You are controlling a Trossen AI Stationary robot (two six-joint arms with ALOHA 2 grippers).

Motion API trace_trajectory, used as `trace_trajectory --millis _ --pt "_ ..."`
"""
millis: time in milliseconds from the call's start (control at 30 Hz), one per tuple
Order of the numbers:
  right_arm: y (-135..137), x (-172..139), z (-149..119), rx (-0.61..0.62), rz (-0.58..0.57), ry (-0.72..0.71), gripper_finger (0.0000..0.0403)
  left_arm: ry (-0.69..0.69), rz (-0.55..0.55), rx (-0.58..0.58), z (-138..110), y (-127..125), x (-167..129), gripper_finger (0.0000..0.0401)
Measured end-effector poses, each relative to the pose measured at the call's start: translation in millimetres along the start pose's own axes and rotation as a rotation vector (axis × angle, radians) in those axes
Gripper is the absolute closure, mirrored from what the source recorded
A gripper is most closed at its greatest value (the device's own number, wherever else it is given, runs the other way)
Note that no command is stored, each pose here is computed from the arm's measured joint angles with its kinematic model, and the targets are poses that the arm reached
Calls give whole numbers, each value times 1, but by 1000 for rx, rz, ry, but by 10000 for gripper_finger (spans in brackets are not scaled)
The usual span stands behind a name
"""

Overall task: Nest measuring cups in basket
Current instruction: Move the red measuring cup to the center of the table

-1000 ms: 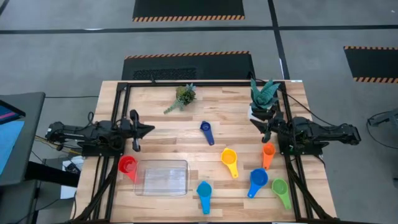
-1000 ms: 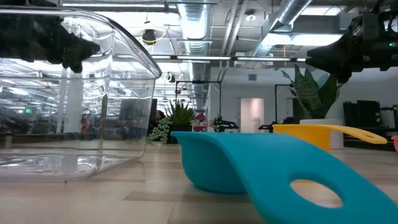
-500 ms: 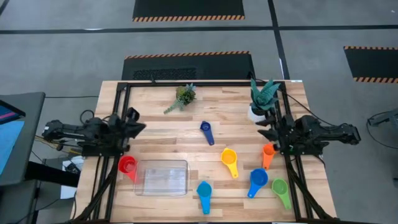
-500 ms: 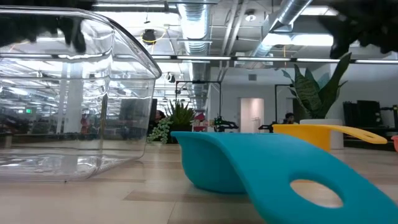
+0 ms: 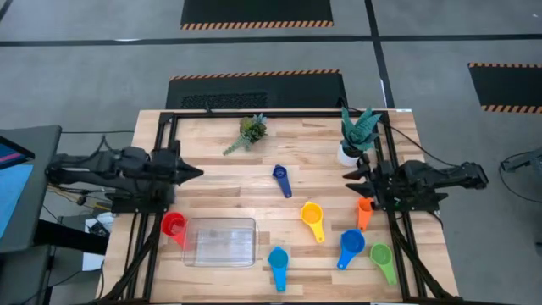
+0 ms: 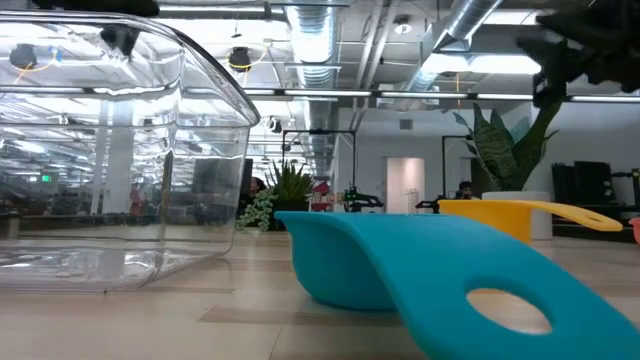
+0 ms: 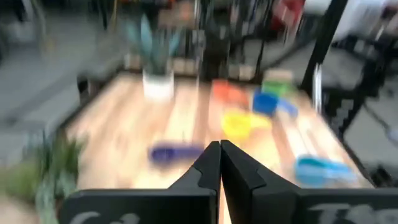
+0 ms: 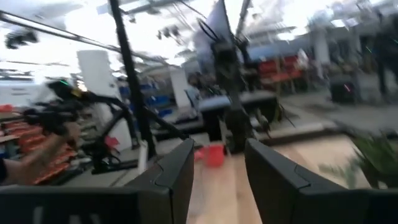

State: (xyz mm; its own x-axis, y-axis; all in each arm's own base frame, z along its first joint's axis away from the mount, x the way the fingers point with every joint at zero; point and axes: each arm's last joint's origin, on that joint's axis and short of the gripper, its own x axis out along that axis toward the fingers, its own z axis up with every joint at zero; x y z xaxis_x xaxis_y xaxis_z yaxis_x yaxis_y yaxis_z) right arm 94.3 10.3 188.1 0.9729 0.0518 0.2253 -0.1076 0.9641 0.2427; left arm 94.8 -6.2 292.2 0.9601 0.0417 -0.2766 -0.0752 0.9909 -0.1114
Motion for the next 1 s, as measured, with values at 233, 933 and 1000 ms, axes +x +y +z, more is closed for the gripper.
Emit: trace_trajectory --millis 233,933,1000 --pt "-4 -1 -11 56 -119 89 239 466 -33 -204 10 -7 4 401" --pt "-6 -1 -17 58 -147 163 248 1277 298 -746 -46 -20 28 401" --pt "-6 -1 -19 56 -150 178 248 1274 316 -774 -51 -23 30 401"
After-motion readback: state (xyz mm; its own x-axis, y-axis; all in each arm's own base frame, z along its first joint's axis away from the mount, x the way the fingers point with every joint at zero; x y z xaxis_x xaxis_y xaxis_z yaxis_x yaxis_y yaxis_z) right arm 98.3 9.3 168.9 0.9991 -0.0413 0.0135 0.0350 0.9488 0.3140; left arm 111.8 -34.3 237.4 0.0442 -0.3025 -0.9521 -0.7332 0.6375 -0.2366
